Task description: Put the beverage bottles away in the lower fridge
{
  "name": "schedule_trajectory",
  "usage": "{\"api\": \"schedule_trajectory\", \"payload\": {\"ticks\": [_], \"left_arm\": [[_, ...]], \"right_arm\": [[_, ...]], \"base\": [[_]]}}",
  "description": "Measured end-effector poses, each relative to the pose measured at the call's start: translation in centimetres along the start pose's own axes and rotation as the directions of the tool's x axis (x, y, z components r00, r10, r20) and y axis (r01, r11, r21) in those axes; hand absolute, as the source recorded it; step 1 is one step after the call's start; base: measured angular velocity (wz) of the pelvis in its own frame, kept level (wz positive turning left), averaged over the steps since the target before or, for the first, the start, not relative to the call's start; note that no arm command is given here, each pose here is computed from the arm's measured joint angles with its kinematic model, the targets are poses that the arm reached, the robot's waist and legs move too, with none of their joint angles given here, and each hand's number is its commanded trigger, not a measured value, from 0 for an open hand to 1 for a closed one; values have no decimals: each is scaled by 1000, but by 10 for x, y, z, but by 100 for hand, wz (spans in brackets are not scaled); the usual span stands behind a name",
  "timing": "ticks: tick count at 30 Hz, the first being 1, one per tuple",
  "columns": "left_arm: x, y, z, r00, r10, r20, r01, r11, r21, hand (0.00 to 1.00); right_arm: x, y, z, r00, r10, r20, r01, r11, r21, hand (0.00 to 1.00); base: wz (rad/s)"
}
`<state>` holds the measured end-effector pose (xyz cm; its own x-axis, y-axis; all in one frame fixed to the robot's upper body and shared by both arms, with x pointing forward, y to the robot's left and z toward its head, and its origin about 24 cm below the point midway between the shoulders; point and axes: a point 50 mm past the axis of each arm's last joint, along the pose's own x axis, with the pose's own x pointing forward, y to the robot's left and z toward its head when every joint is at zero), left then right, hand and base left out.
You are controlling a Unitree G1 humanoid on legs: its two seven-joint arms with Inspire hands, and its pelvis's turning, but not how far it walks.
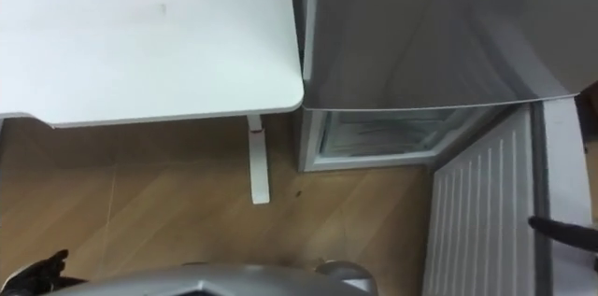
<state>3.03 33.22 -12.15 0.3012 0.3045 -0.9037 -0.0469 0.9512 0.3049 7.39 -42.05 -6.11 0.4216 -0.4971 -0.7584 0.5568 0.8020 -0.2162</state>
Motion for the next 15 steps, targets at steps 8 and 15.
{"api": "schedule_trajectory", "payload": {"ticks": [8, 15], "left_arm": [[3, -21, 3, 999, -49, 16, 49, 999, -5, 0], [7, -59, 10, 991, -123, 50, 124, 992, -13, 0]], "right_arm": [[1, 59, -24, 973, 232, 14, -232, 973, -19, 0], [-12, 141, -32, 848, 529, -6, -515, 823, -239, 0]], "base": [[0], [0]]}}
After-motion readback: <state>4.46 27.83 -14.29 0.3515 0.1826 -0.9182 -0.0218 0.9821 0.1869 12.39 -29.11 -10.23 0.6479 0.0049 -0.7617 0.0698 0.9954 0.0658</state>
